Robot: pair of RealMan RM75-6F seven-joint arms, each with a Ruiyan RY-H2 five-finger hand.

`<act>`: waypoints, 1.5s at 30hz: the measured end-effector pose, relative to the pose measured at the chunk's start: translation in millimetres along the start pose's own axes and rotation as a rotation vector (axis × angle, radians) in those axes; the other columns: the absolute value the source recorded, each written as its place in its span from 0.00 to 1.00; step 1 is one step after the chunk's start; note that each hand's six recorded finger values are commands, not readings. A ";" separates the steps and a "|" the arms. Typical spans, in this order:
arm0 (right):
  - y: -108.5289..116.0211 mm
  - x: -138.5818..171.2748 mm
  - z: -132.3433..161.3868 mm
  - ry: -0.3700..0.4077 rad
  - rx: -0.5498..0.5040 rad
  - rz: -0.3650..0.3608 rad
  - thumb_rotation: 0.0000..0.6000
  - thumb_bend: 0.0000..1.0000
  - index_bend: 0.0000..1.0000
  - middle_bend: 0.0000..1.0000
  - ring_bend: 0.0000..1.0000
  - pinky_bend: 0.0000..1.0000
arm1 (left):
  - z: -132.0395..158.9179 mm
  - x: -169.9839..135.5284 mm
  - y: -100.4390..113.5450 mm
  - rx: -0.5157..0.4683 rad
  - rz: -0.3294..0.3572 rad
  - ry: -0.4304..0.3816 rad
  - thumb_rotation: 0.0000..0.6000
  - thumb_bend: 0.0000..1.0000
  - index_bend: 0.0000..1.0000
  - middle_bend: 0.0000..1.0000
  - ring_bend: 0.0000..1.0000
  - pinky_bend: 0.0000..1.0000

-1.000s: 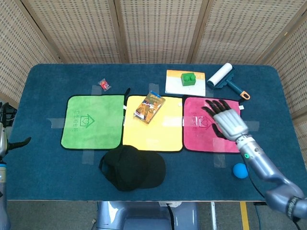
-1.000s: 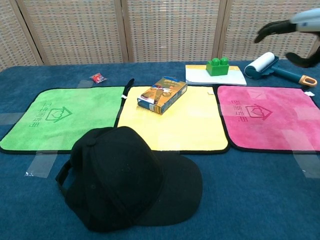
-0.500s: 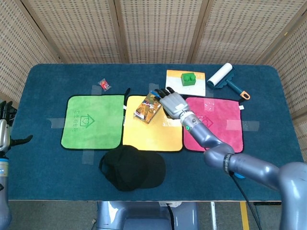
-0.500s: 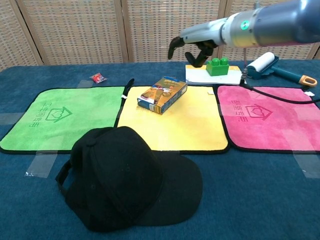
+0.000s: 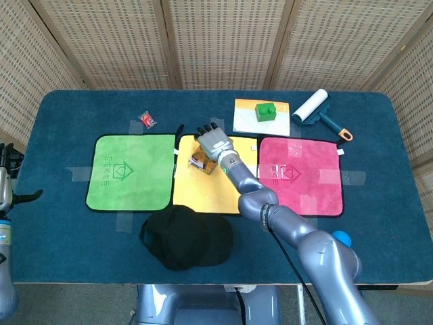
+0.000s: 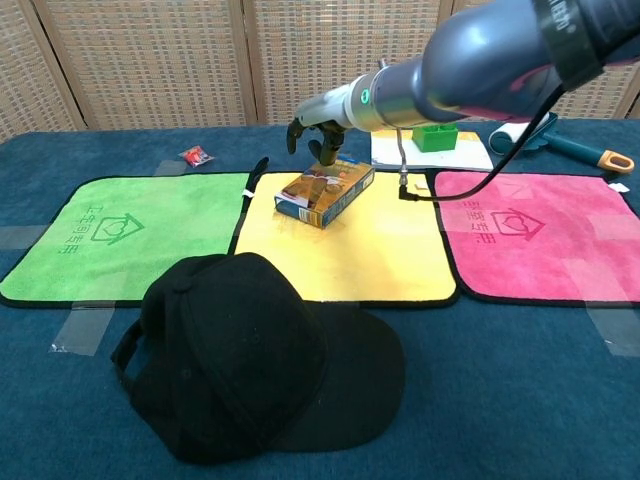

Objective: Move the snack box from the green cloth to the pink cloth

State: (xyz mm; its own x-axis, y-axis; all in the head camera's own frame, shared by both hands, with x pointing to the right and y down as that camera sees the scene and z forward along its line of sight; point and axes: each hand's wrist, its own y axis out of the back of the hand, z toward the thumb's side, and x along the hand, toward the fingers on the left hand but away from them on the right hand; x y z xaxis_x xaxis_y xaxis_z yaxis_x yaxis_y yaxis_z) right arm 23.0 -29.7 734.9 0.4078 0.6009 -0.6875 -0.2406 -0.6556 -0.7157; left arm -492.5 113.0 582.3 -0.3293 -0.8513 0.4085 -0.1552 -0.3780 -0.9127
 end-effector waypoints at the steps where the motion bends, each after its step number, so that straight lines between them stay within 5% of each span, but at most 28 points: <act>1: -2.9 -2.1 3.2 0.001 0.001 0.009 1.00 1.00 0.22 0.14 0.07 0.00 | -0.4 0.6 -0.1 0.000 0.000 0.002 1.00 0.00 0.00 0.00 0.00 0.00; 10: -17.6 -13.6 23.5 0.006 0.004 0.056 1.00 1.00 0.23 0.15 0.08 0.00 | -0.6 3.9 -3.3 0.005 -0.009 0.007 1.00 0.00 0.00 0.00 0.00 0.00; 20: -24.9 -15.9 16.4 -0.006 0.043 0.123 1.00 1.00 0.36 0.33 0.24 0.12 | -1.6 5.4 -1.2 -0.008 -0.008 0.006 1.00 0.00 0.00 0.00 0.00 0.00; 30: -23.5 -12.6 -9.4 -0.041 0.026 0.183 1.00 1.00 0.38 0.35 0.28 0.27 | 0.3 1.9 -0.3 -0.015 -0.008 -0.008 1.00 0.00 0.00 0.00 0.00 0.00; 45: -37.3 12.0 -64.2 -0.073 0.080 0.298 1.00 1.00 0.41 0.38 0.29 0.28 | 5.2 -0.4 -3.3 -0.011 -0.019 -0.027 1.00 0.00 0.00 0.00 0.00 0.00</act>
State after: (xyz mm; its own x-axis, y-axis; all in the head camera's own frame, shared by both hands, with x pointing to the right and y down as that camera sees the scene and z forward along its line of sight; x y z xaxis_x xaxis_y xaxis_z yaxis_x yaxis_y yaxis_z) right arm 93.4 -27.4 761.3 0.2448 0.4206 -0.8736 -0.4098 -0.7717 -0.4864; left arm -487.0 112.7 585.2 -0.3008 -0.8534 0.4256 -0.1712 -0.3907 -0.9044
